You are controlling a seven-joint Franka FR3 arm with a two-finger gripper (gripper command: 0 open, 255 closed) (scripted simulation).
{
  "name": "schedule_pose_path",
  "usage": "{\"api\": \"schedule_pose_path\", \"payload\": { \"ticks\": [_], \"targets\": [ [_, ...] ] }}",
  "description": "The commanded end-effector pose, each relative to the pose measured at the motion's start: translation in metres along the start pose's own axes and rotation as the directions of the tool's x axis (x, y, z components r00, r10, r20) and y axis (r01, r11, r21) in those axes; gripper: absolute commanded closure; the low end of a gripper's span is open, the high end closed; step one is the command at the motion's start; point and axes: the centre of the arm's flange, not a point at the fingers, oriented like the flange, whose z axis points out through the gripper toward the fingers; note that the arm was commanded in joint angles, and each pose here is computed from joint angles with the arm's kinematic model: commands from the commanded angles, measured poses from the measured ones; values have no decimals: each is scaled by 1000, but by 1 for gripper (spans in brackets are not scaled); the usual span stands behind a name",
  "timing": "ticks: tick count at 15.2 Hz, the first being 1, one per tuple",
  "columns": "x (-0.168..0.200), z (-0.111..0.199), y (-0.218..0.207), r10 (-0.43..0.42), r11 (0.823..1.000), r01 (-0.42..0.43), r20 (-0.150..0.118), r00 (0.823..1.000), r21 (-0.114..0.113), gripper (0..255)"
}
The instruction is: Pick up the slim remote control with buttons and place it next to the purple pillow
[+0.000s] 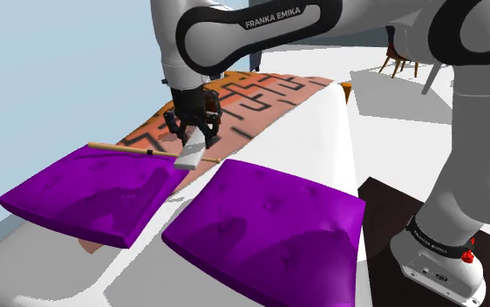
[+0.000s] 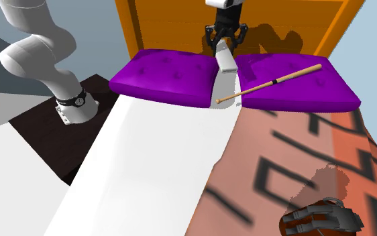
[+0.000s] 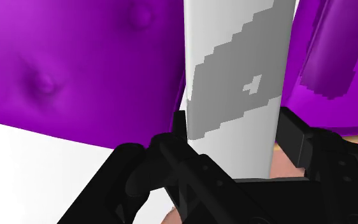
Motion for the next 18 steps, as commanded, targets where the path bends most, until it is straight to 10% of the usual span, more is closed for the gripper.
{"api": "schedule_pose_path", "payload": {
  "ticks": [1,8,18],
  "targets": [
    [-21,0,-14,2,1000,-2,0,1000,0,255],
    [-109,2,-64,2,1000,-2,0,1000,0,255],
    [-108,55,-63,2,1000,-2,0,1000,0,255]
  ]
}}
